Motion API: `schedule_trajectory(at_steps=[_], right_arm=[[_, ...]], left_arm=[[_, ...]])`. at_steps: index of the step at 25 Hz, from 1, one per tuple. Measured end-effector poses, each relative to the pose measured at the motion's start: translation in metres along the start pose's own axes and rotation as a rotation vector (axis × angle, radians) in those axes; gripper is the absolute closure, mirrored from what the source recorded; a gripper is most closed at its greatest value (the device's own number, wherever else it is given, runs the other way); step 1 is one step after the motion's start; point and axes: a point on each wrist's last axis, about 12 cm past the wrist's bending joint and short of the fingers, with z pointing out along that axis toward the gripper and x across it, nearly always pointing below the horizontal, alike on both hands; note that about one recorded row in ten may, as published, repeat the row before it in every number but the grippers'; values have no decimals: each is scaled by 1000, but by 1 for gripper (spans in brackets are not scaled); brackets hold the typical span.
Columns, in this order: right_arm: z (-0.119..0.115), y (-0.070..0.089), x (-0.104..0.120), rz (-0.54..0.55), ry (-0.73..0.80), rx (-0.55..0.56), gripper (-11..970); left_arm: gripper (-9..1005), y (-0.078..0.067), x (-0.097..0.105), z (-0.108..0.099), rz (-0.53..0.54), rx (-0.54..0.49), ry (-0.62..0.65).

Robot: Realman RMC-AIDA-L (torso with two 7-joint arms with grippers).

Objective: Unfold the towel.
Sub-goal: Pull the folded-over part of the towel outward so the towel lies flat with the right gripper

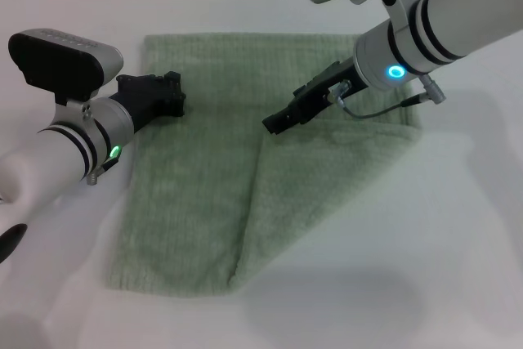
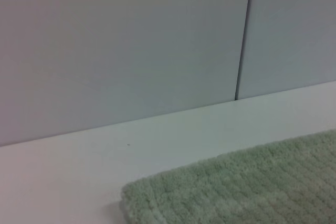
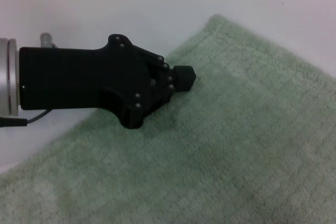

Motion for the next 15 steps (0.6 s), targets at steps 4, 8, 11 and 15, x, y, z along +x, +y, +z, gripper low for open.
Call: schedule_trajectory(at_steps=[4,8,11,15], right_arm=[[3,-1,1,-4,-4,1,170],[5,0,1,-13,-6,0,170],[9,2,0,-24,-3,-8,170],[11,4,-1,-44,1,-7,170]], left_arm=[[998,0,0,0,0,-1,1],[998,0,-1,0,0,0,0],[998,0,0,0,0,0,1],[998,0,0,0,0,0,1]])
